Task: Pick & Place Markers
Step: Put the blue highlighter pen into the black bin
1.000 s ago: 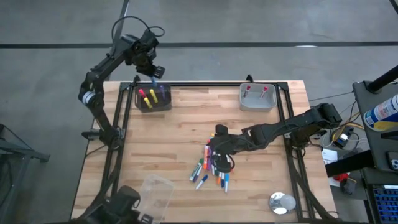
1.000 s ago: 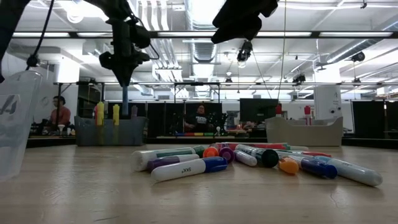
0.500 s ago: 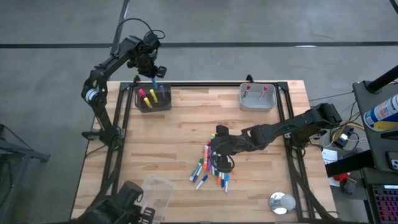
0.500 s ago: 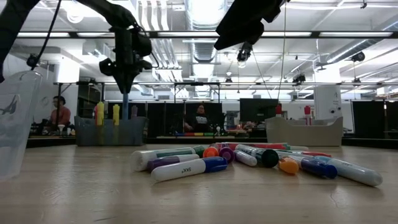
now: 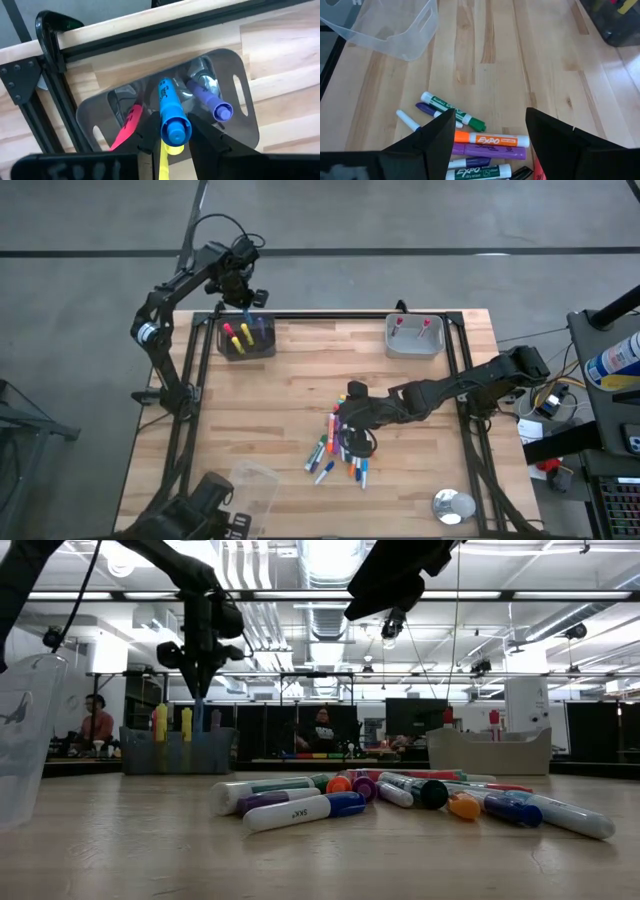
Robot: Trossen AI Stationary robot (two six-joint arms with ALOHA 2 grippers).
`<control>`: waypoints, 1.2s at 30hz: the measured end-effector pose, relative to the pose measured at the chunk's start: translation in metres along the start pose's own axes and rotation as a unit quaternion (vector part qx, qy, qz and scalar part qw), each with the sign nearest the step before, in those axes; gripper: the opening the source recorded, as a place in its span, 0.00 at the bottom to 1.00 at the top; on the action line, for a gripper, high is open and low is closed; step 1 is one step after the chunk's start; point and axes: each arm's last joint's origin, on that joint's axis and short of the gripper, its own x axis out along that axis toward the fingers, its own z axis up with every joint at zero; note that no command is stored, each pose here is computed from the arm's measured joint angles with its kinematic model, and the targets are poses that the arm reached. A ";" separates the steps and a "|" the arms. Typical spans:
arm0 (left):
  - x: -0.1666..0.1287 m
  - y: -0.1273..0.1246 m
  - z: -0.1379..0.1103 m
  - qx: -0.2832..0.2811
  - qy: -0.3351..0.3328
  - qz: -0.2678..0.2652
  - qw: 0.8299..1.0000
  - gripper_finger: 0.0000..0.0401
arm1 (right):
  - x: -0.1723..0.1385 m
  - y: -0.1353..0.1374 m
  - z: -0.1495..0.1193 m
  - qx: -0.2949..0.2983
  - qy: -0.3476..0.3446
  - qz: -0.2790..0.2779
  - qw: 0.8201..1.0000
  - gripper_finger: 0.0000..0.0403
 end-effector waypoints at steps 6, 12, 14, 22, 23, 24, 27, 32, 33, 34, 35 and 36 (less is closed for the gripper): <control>0.010 0.000 -0.001 -0.002 0.006 -0.001 1.000 0.19 | 0.000 0.000 -0.001 0.007 0.001 0.000 1.000 0.59; 0.019 0.000 -0.002 -0.005 0.007 -0.001 1.000 0.19 | 0.001 0.000 -0.001 0.008 0.002 0.000 1.000 0.59; 0.022 0.000 -0.003 -0.006 0.010 0.001 1.000 0.19 | 0.001 0.000 -0.001 0.007 0.002 0.000 1.000 0.59; 0.026 0.000 -0.002 -0.008 0.002 -0.002 1.000 0.19 | 0.001 0.000 -0.001 0.007 0.002 0.000 1.000 0.60; 0.026 0.000 -0.001 -0.008 0.002 -0.002 1.000 0.19 | 0.001 0.000 -0.001 0.007 0.002 0.000 1.000 0.60; 0.026 0.000 -0.001 -0.008 0.001 -0.003 1.000 0.19 | 0.001 0.000 -0.001 0.007 0.002 0.000 1.000 0.60; 0.029 0.000 -0.002 -0.011 0.003 -0.002 1.000 0.19 | 0.001 0.000 -0.003 0.007 0.005 -0.001 1.000 0.59; 0.035 0.000 -0.003 -0.012 0.003 -0.002 1.000 0.19 | 0.003 -0.001 -0.006 0.007 0.008 -0.002 1.000 0.59; 0.036 0.000 -0.003 -0.012 0.003 -0.002 1.000 0.19 | 0.003 -0.001 -0.006 0.007 0.009 -0.002 1.000 0.59; 0.038 0.000 -0.003 -0.014 0.004 -0.002 1.000 0.19 | 0.003 -0.001 -0.006 0.008 0.008 -0.002 1.000 0.59; 0.040 0.000 -0.004 -0.014 0.005 -0.002 1.000 0.19 | 0.003 -0.001 -0.007 0.008 0.008 -0.002 1.000 0.60; 0.041 0.000 -0.004 -0.014 0.007 -0.001 1.000 0.19 | 0.003 -0.001 -0.006 0.008 0.007 -0.002 1.000 0.60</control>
